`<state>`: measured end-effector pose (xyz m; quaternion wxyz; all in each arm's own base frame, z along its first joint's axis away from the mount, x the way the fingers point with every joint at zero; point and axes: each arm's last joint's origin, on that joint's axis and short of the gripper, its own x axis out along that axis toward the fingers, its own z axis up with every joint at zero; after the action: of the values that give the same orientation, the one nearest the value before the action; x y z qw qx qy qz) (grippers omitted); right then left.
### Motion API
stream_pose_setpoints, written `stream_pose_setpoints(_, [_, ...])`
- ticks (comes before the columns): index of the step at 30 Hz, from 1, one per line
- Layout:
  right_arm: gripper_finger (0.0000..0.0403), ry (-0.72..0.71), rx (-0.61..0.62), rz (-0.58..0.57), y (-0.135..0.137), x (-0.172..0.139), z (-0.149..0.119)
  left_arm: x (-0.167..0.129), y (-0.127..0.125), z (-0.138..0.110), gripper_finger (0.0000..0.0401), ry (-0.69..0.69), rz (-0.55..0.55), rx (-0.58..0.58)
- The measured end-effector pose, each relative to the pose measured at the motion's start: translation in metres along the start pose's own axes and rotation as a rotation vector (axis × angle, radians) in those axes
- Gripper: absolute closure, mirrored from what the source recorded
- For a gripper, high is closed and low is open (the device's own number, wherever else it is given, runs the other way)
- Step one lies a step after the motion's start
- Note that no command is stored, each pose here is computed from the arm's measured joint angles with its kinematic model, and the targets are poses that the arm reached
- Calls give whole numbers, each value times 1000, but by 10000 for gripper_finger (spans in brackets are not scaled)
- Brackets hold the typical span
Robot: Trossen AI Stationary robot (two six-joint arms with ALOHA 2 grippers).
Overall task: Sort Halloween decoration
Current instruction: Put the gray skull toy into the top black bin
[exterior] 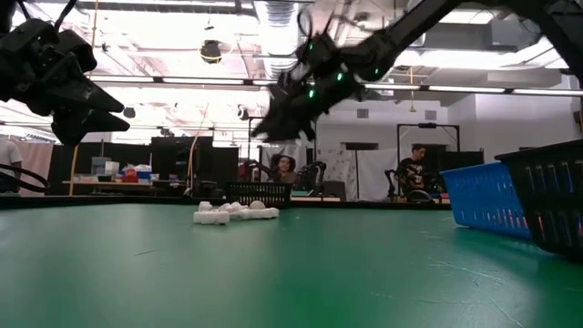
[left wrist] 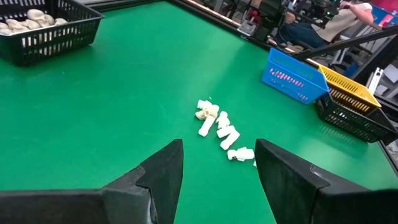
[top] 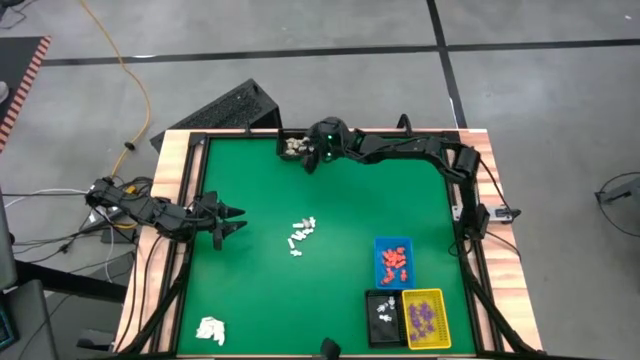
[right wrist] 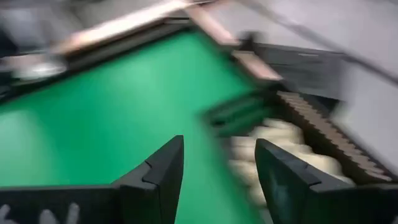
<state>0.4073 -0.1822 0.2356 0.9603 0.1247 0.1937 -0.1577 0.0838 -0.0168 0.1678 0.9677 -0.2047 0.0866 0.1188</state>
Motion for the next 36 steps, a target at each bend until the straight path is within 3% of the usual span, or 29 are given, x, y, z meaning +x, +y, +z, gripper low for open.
stream_pose_setpoints(4, [213,121,-106,207,29,-13,-3,0,0,0,212,1,0,0])
stream_pose_setpoints(9, [216,291,-249,299,71,-15,-28,0,0,0,212,0,0,8])
stream_pose_setpoints(15, [216,323,-388,323,110,-2,-61,0,0,0,212,1,-2,11])
stream_pose_setpoints(21, [216,325,-392,248,113,-2,-84,0,0,0,212,10,-15,3])
stream_pose_setpoints(36, [216,248,-345,258,117,-2,-104,0,0,0,212,4,-4,1])
